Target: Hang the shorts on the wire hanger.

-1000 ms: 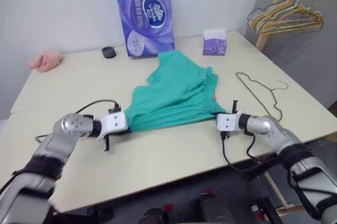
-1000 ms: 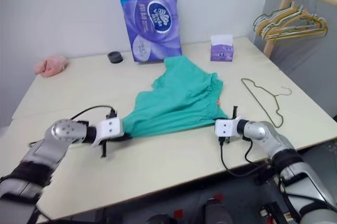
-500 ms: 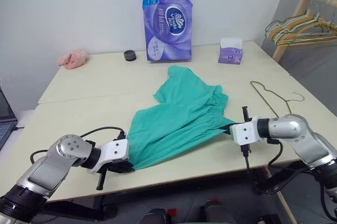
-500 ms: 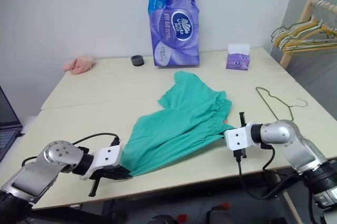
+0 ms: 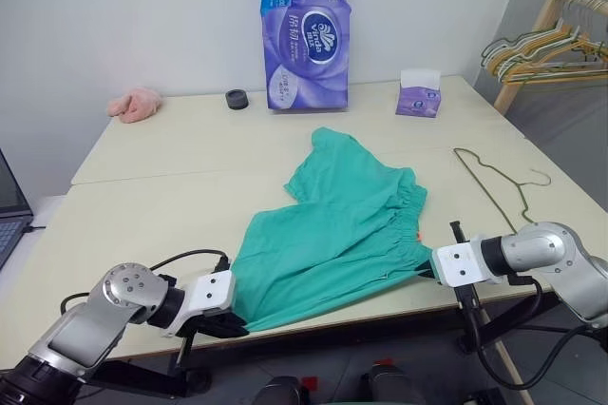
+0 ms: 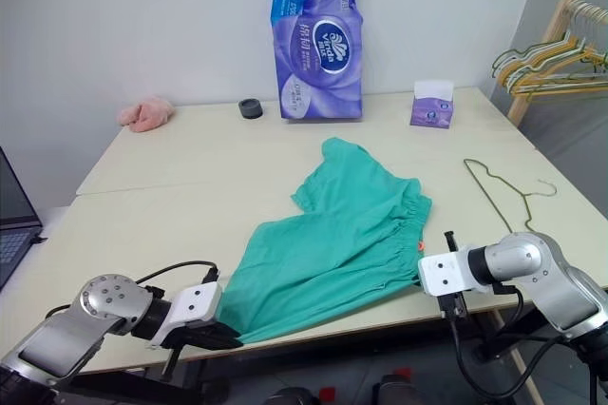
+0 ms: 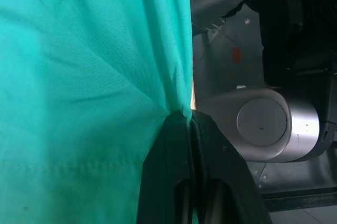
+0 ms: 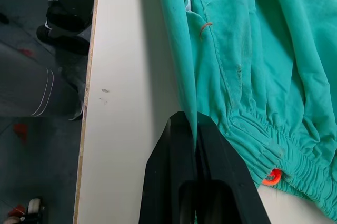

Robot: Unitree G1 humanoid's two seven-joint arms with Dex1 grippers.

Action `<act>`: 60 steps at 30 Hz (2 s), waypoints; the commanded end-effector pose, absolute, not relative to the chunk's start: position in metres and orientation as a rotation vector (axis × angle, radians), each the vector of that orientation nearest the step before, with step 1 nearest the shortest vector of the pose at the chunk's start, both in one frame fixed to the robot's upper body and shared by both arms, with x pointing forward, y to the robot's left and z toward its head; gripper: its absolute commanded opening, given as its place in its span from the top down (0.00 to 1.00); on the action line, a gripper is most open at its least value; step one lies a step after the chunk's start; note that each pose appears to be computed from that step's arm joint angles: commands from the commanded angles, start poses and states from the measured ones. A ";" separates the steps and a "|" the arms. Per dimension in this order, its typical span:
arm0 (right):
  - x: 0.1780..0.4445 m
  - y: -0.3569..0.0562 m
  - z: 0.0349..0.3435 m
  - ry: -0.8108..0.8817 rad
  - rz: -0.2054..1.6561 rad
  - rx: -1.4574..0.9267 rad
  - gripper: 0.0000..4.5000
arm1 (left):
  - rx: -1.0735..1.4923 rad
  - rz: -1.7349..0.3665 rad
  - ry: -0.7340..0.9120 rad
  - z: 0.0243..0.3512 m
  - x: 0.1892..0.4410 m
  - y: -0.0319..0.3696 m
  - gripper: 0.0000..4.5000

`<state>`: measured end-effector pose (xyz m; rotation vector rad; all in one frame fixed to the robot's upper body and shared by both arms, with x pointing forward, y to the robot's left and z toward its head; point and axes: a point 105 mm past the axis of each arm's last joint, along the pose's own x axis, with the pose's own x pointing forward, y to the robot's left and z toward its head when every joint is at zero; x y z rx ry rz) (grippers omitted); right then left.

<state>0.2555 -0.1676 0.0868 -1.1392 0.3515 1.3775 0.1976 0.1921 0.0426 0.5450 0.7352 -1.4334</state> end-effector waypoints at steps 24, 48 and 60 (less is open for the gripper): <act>0.288 -0.198 0.156 0.238 0.933 -0.705 0.01 | 0.333 -1.085 0.101 0.142 0.283 0.114 0.10; 0.350 -0.377 0.081 0.498 -0.064 -0.213 0.01 | 0.369 -1.151 -0.057 0.157 0.289 0.077 0.10; 0.330 -0.372 0.033 0.728 -0.044 0.003 0.29 | 0.390 -1.163 -0.053 0.156 0.290 0.076 0.10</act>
